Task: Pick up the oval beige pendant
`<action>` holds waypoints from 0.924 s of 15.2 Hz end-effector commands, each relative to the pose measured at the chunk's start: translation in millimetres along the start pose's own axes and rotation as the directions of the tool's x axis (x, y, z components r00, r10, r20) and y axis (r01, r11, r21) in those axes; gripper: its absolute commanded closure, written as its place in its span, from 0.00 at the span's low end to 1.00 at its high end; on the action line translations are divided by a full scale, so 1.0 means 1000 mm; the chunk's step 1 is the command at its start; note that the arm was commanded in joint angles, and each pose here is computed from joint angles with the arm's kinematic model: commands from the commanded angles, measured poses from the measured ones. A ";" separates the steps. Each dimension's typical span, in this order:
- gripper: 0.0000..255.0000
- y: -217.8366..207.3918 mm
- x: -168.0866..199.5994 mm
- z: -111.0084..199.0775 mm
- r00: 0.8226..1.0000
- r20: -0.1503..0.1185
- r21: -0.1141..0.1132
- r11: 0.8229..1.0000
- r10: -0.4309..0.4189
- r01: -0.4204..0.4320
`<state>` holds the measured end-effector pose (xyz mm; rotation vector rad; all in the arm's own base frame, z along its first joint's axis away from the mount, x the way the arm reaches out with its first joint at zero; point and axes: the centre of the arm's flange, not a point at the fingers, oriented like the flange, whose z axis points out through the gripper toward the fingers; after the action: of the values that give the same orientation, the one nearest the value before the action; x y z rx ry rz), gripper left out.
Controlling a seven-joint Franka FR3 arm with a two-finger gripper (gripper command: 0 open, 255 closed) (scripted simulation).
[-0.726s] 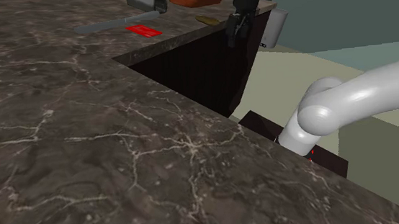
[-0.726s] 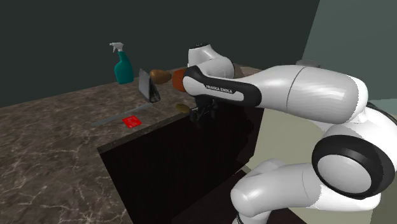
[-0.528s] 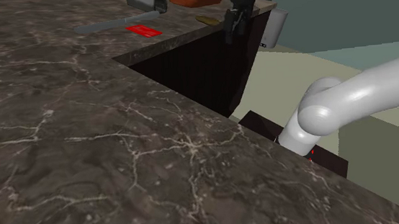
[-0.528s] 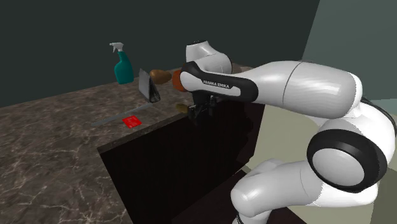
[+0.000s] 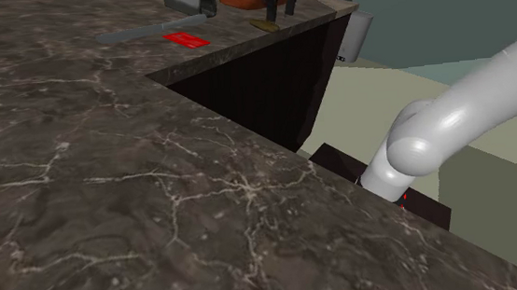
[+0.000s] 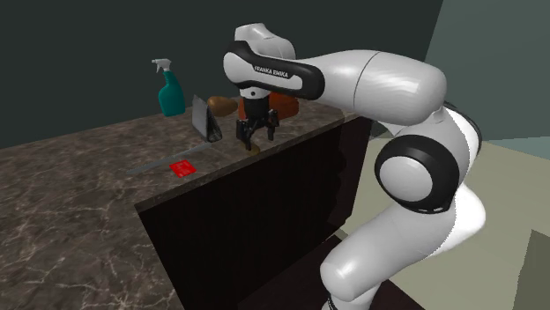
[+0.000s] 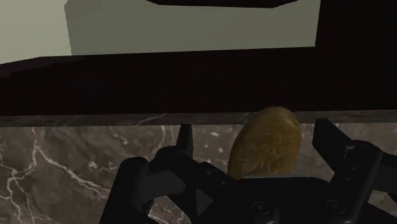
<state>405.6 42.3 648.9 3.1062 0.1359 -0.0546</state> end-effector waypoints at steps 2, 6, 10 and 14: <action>0.00 -0.009 0.020 -0.020 1.000 0.012 0.028 1.000 -0.013 0.013; 0.00 -0.009 0.021 0.001 1.000 0.012 0.028 1.000 -0.013 0.013; 0.00 -0.010 0.021 0.019 1.000 0.012 0.027 1.000 -0.013 0.013; 1.00 -0.010 0.022 0.019 1.000 0.012 0.028 1.000 -0.013 0.013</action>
<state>425.4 53.6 628.7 3.1319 0.1562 -0.0765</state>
